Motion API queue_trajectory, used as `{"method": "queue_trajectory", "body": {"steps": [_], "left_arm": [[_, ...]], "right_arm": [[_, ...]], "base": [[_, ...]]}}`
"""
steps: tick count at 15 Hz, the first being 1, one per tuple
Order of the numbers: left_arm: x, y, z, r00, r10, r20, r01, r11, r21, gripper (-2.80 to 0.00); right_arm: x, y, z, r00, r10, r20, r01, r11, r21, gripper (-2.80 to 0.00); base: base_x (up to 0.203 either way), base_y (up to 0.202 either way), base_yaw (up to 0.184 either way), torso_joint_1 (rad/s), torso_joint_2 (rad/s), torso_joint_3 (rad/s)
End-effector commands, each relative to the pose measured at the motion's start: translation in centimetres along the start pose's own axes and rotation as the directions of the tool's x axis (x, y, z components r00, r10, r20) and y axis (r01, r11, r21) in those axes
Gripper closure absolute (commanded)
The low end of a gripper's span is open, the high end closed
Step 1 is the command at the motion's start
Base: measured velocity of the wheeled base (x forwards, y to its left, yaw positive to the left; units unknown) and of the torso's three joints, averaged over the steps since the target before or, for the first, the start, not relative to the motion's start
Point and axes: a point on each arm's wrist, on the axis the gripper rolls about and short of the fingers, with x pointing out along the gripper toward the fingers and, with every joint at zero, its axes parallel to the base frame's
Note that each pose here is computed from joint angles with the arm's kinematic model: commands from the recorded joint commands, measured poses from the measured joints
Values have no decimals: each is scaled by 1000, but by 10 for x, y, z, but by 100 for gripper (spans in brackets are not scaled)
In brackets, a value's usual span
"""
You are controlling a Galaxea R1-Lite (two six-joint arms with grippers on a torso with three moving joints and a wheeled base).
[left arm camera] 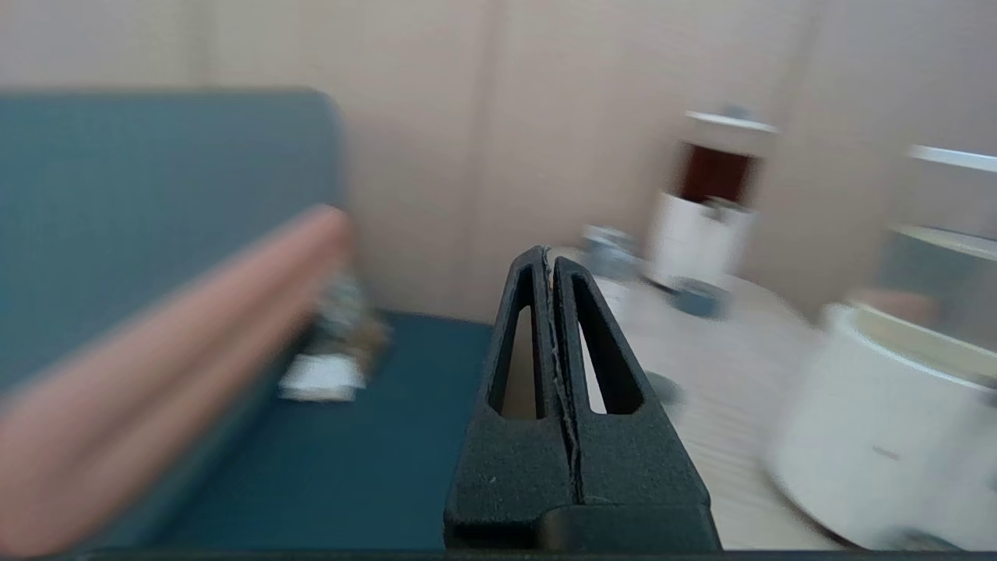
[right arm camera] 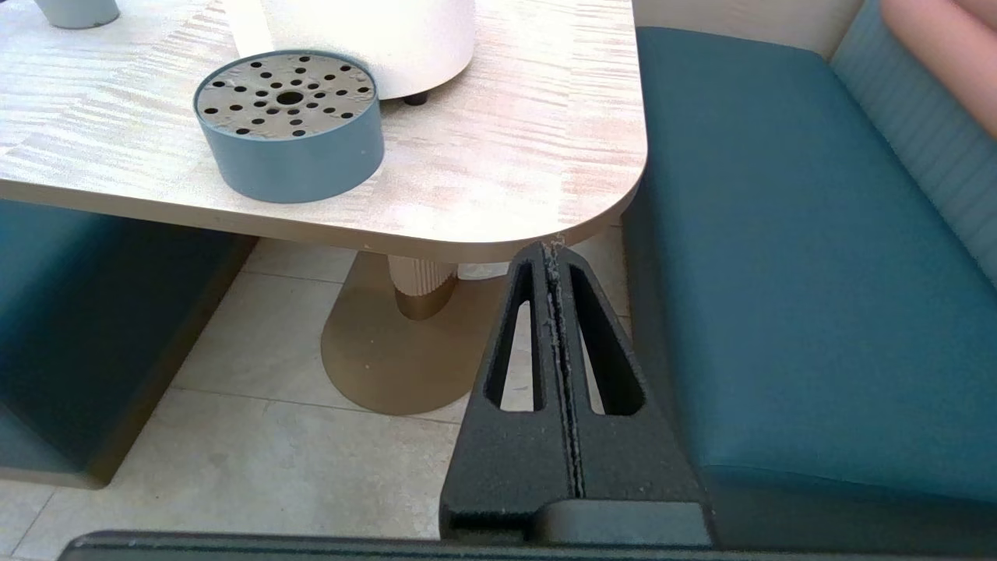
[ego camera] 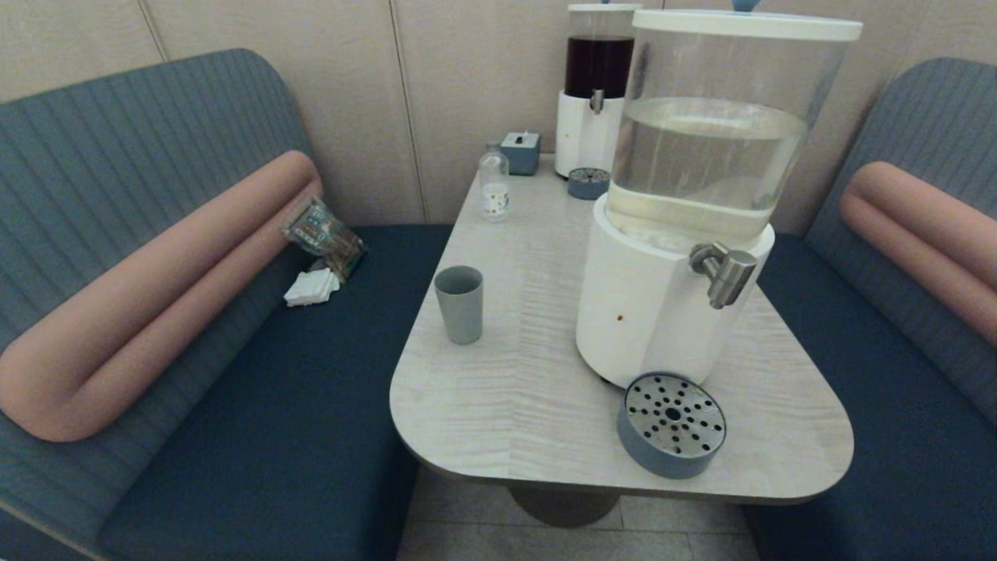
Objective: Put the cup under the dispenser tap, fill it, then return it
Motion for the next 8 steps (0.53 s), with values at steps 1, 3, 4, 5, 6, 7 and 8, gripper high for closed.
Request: {"method": "queue_trajectory", "body": {"steps": [1,3,4,5,6,7,8], "left_arm": [[-19,-1,4,997,32,64,-34,999,32,0],[-39,0,-3,996,49,69,-54,996,75,0],[-47,2,-11,997,52,56,-57,994,89,0],[-52,4,-25,998,56,8,-57,992,115,0],[-57,6,-41,997,55,-52,-46,988,149,0],[-57,8,-56,992,56,-112,-34,982,185,0],[-55,10,-71,984,61,-168,-25,977,212,0]], "right_arm": [[0,0,0,1000,1,0,-1,1000,0,0],[0,0,0,1000,1,0,-1,1000,0,0],[0,0,0,1000,1,0,-1,1000,0,0],[0,0,0,1000,1,0,-1,1000,-1,0],[0,0,0,1000,1,0,-1,1000,-1,0],[0,0,0,1000,1,0,-1,1000,0,0],[0,0,0,1000,1,0,-1,1000,-1,0]], "base": [[0,0,0,0,0,0],[0,0,0,0,0,0],[0,0,0,0,0,0],[0,0,0,0,0,0],[0,0,0,0,0,0],[0,0,0,0,0,0],[0,0,0,0,0,0]]}}
